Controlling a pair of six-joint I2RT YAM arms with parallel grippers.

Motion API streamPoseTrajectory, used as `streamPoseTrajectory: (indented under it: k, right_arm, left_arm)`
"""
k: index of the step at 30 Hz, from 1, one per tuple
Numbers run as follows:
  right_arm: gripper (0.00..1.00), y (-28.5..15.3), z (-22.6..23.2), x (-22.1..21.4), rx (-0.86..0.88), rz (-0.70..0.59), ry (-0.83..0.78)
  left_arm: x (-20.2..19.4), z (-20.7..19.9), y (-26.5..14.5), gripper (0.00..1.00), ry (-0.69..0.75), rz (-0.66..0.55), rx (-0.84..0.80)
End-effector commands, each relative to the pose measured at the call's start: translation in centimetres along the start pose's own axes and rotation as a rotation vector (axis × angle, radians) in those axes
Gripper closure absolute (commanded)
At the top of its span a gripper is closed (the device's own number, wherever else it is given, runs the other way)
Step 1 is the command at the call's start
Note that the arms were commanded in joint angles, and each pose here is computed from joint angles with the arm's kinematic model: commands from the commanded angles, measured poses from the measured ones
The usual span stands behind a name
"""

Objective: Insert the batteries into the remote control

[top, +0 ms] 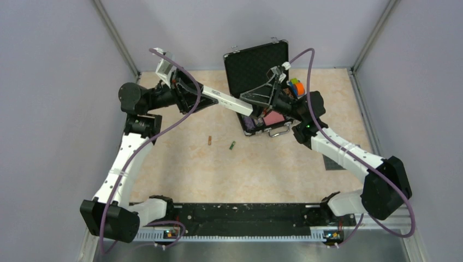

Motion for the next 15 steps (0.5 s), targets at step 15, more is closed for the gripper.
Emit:
streamPoseTrajectory:
  k: [15]
  right_arm:
    - [0.39, 1.6, 2.9, -0.4, 0.158, 0.096, -0.011]
  left_arm:
    - [2.0, -3.0, -0.8, 1.0, 0.346, -0.064, -0.006]
Point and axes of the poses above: each gripper's point midway between its finger pads, its own y axis out along the fingers, its own z axis along the line the jaws close on, x = y × z, the point moved 7 cm from there along -y, back along the fingers, and after that the axes turned 4 degrees about y, right-handed, at the moved point
